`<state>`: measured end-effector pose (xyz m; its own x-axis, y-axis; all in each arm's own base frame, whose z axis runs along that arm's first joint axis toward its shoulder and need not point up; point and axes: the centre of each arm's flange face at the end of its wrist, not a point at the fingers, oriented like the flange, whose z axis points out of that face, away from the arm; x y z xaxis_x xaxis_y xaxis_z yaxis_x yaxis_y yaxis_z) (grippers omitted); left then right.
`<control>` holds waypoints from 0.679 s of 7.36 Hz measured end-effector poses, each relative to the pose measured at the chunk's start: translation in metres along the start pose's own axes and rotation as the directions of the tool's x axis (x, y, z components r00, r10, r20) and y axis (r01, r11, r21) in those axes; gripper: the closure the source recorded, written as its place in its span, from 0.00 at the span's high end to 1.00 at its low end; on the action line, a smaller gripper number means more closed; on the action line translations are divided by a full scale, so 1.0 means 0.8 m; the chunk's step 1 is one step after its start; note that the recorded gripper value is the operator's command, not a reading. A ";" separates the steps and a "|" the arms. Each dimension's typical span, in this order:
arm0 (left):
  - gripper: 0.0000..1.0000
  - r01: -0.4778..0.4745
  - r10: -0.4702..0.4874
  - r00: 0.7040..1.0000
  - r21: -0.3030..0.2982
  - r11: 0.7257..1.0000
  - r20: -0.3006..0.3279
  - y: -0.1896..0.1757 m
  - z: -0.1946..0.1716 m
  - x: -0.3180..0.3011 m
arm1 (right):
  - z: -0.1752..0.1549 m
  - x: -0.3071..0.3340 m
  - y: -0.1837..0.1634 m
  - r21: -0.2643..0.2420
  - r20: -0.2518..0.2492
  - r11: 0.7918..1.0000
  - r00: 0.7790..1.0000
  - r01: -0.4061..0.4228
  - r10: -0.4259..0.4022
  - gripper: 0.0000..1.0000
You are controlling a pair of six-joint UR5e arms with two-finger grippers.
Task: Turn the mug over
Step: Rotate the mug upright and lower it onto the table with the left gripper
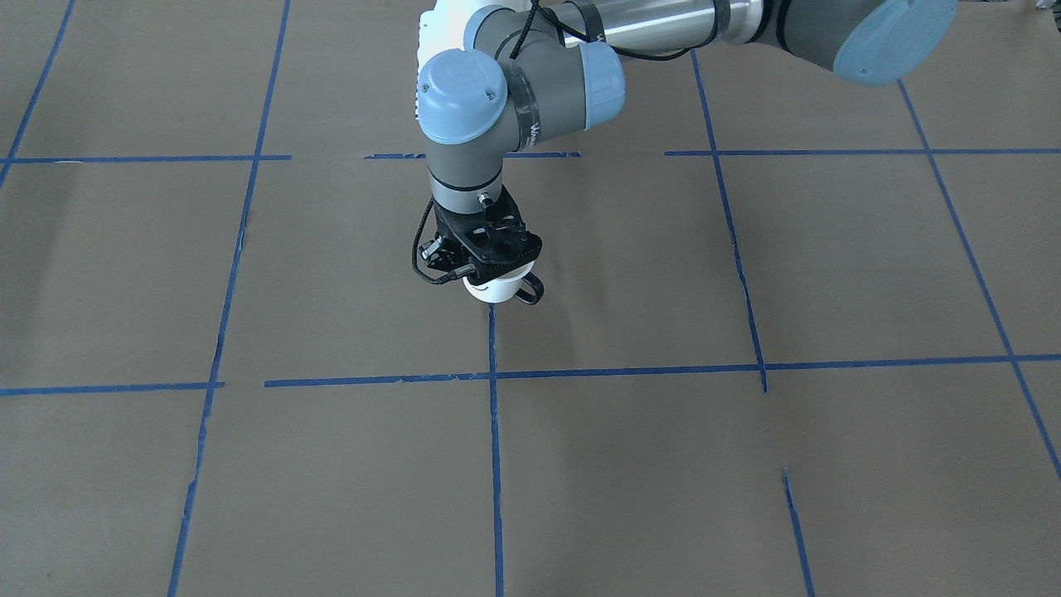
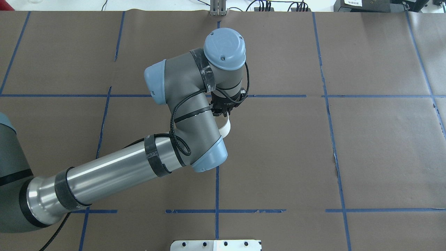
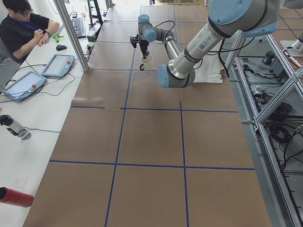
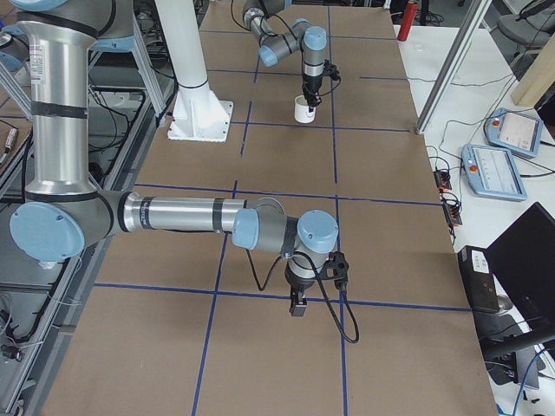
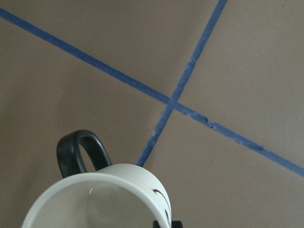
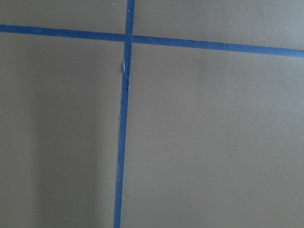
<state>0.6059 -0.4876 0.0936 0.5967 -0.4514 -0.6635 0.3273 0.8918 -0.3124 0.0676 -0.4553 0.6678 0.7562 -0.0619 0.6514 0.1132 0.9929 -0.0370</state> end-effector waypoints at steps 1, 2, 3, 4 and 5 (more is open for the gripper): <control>0.00 -0.007 0.007 1.000 -0.010 1.000 0.016 0.011 0.011 -0.002 | 0.000 0.000 0.000 0.000 0.000 1.000 1.000 0.000 0.000 1.00; 0.00 -0.011 0.011 1.000 -0.016 1.000 0.027 0.017 0.021 -0.003 | 0.000 0.000 0.000 0.000 0.000 1.000 1.000 0.000 0.000 1.00; 0.00 -0.013 0.014 0.999 -0.018 1.000 0.030 0.020 0.024 -0.002 | 0.000 0.000 0.000 0.000 0.000 1.000 1.000 0.000 0.000 1.00; 0.00 -0.015 0.015 1.000 -0.018 1.000 0.027 0.022 0.024 0.000 | 0.000 0.000 0.000 0.000 0.000 1.000 1.000 0.000 0.000 1.00; 0.00 -0.014 0.014 1.000 -0.016 1.000 0.022 0.022 0.024 0.001 | 0.000 0.000 0.000 0.000 0.000 1.000 1.000 0.000 0.000 1.00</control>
<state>0.6262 -0.4725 0.1008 0.6172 -0.4395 -0.6526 0.3073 0.8982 -0.3142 0.0676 -0.4554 0.6677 0.7562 -0.0621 0.6514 0.1132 0.9929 -0.0368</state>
